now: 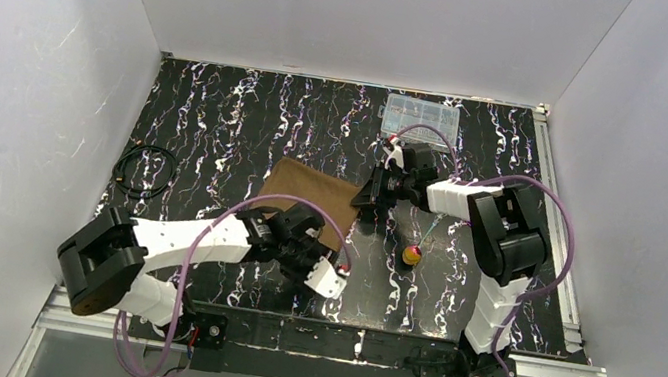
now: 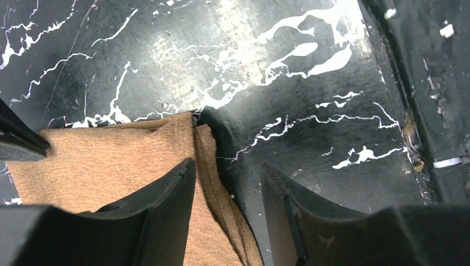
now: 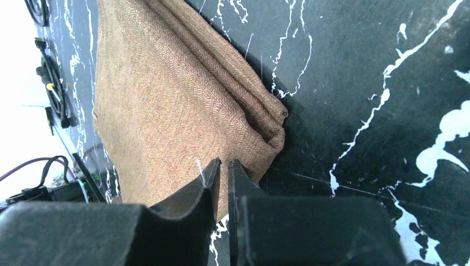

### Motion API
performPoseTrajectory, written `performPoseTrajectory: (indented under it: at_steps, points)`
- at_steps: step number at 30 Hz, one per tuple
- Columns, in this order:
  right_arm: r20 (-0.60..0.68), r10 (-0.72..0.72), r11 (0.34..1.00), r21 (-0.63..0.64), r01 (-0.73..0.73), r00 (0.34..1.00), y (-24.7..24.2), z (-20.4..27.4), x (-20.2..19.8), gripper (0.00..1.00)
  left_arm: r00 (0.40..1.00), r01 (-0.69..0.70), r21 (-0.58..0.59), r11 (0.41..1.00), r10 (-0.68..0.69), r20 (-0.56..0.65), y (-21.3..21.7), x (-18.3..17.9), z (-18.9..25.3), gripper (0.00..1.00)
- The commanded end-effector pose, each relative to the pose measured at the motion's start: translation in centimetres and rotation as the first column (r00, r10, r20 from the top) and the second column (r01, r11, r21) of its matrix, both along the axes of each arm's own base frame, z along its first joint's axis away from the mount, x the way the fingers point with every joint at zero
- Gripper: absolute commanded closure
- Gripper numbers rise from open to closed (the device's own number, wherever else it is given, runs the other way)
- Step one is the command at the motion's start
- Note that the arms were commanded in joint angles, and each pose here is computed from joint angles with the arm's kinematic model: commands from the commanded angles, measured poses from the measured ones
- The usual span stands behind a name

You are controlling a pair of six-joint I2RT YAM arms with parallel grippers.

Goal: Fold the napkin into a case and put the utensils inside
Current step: Smooth out the lower triangle-folded napkin at the center of the board.

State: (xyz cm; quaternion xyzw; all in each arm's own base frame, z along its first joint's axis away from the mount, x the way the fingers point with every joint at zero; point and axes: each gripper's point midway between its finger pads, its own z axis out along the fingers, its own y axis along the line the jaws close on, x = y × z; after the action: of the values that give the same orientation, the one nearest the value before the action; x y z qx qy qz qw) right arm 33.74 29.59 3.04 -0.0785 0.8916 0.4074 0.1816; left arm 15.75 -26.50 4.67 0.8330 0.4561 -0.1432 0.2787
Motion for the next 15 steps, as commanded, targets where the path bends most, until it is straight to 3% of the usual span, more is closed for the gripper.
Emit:
performPoseTrajectory:
  at_steps: [1,10,12,15]
  points:
    - [0.029,0.004,0.999,0.051,-0.006,1.0,0.6,0.4,1.2,0.81,0.984,-0.054,-0.005,0.999,0.052,-0.168,-1.1,-0.5,1.2,0.57]
    - [-0.003,-0.008,0.998,0.063,0.008,1.0,0.1,-1.0,0.7,0.86,0.963,-0.132,0.001,0.991,0.128,-0.239,-2.4,2.3,1.9,0.82]
    - [-0.005,-0.009,0.997,0.073,0.009,1.0,0.2,-0.9,0.6,0.86,0.964,-0.142,0.0,0.99,0.138,-0.227,-2.4,2.8,1.7,0.92]
    - [-0.013,-0.01,0.997,0.075,0.011,1.0,0.1,-1.1,0.4,0.87,0.965,-0.138,0.017,0.99,0.138,-0.222,-2.2,3.0,0.9,0.96]
